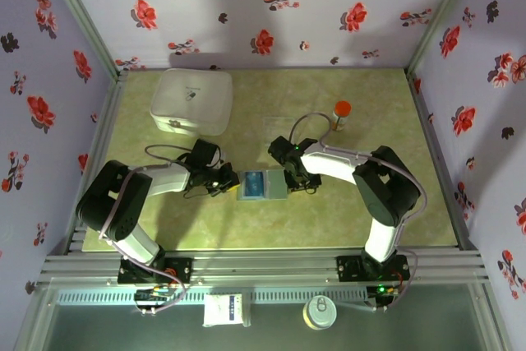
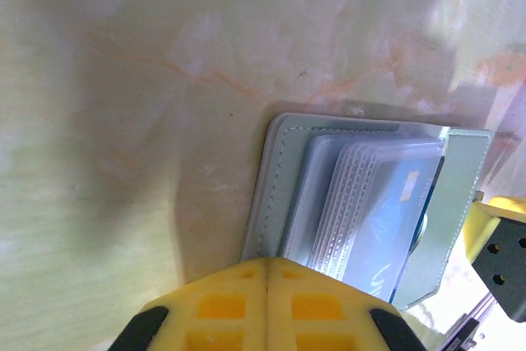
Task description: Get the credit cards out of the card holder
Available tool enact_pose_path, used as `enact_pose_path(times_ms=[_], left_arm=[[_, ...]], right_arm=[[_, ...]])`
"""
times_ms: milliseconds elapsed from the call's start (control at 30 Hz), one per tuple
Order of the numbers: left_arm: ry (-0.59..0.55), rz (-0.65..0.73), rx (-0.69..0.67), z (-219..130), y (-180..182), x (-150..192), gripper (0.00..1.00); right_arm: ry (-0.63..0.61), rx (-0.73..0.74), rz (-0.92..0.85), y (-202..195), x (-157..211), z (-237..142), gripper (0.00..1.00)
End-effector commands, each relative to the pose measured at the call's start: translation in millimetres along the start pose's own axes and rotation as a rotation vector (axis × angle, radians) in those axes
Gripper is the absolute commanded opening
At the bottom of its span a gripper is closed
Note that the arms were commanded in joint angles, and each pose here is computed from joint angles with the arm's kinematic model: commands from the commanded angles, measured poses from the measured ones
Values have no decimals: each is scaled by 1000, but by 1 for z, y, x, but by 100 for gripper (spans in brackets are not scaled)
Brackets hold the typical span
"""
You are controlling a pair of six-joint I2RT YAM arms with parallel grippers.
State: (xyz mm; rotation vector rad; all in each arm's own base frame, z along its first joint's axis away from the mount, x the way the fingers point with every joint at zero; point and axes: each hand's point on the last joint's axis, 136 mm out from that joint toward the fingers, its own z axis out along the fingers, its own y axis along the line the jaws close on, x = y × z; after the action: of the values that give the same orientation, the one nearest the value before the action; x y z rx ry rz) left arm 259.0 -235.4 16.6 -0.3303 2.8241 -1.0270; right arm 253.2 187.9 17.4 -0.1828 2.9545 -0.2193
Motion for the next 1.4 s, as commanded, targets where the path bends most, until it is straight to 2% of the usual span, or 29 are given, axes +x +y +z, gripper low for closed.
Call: enact_pose_path(times_ms=[0, 367, 933, 1200, 1367], left_arm=[[63, -88, -167, 3, 51, 23, 0], [47, -90, -178, -1, 50, 20, 0], [47, -91, -186, -1, 52, 19, 0], [29, -59, -65, -6, 22, 11, 2], [5, -46, -22, -15, 2, 3, 4]], right_arm=[[42, -5, 30, -5, 11, 11, 37], [82, -8, 106, -16, 16, 18, 28], [74, 29, 108, -25, 13, 12, 23], [33, -185, 135, 6, 3, -8, 26], [-7, -229, 154, 10, -6, -27, 27]])
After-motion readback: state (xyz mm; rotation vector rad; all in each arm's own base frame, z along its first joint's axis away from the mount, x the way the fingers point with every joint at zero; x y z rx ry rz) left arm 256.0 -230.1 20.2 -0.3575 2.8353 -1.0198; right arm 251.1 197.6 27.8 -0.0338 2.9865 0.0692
